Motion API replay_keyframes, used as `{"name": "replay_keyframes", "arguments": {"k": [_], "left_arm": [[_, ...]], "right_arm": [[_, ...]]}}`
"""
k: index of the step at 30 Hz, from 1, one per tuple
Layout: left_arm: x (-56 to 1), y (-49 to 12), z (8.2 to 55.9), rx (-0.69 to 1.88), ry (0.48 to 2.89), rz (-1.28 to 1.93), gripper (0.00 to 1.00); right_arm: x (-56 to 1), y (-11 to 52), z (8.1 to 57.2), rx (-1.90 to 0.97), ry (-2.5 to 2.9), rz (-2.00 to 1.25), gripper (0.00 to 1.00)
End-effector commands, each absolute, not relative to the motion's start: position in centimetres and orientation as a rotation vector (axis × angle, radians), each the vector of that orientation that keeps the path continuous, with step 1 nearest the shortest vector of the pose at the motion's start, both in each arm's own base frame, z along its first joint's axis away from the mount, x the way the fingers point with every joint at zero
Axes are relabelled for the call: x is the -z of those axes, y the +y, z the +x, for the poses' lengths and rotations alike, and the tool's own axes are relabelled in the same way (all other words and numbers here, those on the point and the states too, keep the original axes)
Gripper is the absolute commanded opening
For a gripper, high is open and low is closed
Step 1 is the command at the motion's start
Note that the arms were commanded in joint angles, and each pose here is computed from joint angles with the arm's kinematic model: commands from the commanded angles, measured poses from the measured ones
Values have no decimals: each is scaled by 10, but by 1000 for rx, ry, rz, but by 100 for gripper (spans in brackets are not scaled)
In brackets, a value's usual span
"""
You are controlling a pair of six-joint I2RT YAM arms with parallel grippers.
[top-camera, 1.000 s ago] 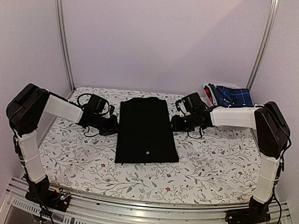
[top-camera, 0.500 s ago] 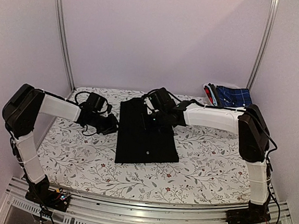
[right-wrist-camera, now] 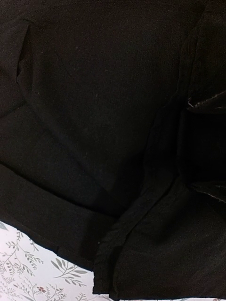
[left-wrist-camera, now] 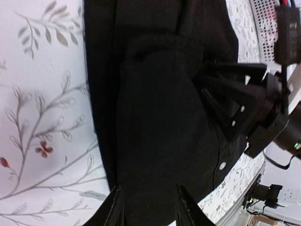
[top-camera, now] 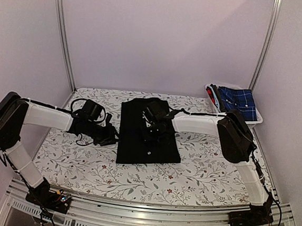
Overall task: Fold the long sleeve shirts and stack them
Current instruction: Adjust the 2/3-rectangle-folded shirt at the center of the board.
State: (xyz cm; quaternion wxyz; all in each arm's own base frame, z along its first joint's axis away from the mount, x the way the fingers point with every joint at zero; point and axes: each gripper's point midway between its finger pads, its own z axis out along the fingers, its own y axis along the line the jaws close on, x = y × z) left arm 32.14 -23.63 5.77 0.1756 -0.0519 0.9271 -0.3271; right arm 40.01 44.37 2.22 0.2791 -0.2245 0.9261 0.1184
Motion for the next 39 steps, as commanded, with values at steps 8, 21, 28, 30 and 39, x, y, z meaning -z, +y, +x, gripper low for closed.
{"name": "replay_keyframes", "arguments": {"k": [8,21,28,30,39], "left_arm": [[-39,-251,257,897,2748,-123,32],[-31,-237,233,837,2783,-189,30],[-30,-241,232,874,2773,-204,31],[-27,-242,231,880,2781,-209,33],[-24,-244,233,880,2784,-218,33]], "right_arm": [[-67,433,401,-300,2458,-562,55],[-82,421,358,-331,2486,-569,40],[-43,423,333,-320,2566,-605,33],[-35,422,330,-318,2582,-600,33],[-10,413,314,-290,2640,-636,41]]}}
